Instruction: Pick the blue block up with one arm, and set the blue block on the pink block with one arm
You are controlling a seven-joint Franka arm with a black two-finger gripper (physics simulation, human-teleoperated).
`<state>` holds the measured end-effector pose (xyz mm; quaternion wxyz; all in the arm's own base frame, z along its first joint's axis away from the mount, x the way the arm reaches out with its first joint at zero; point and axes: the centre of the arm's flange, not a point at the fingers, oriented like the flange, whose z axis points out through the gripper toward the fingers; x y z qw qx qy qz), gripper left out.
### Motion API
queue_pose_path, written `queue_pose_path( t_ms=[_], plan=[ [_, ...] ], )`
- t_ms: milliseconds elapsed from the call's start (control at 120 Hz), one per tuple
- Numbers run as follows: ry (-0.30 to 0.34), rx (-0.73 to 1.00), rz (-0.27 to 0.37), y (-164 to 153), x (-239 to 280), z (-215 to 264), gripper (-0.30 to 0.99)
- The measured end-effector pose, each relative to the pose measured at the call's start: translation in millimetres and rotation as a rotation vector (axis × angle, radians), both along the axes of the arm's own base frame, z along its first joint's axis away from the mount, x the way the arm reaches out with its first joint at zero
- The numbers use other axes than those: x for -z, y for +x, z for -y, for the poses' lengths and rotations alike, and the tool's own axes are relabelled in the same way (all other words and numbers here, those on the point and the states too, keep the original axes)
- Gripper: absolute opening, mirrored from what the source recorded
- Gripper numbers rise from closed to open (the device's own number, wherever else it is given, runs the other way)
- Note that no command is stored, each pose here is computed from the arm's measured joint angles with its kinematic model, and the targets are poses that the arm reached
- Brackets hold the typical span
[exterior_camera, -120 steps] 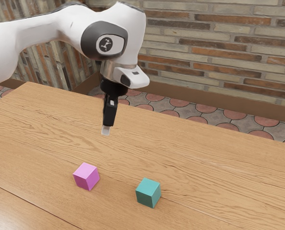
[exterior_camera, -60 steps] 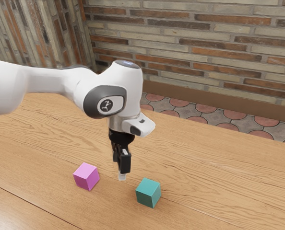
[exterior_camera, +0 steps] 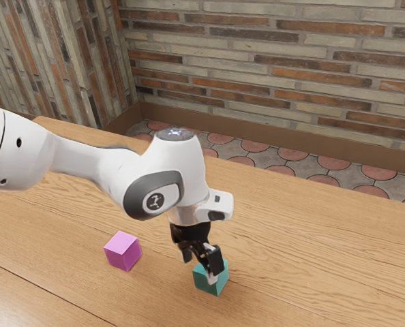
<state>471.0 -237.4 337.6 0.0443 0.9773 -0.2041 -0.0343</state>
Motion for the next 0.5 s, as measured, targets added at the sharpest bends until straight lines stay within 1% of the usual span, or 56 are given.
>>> queue_pose_path(
  t_ms=[50,92,133,342,500],
  plan=[
    [-0.006,-0.032,-0.003,2,6,0,0.69],
    [-0.012,-0.052,-0.025,4,19,1,0.69],
    [-0.016,-0.073,-0.034,5,26,2,0.69],
    [-0.025,-0.165,-0.024,13,29,0,0.69],
    [-0.022,-0.228,-0.019,23,31,-12,0.69]
  ],
)
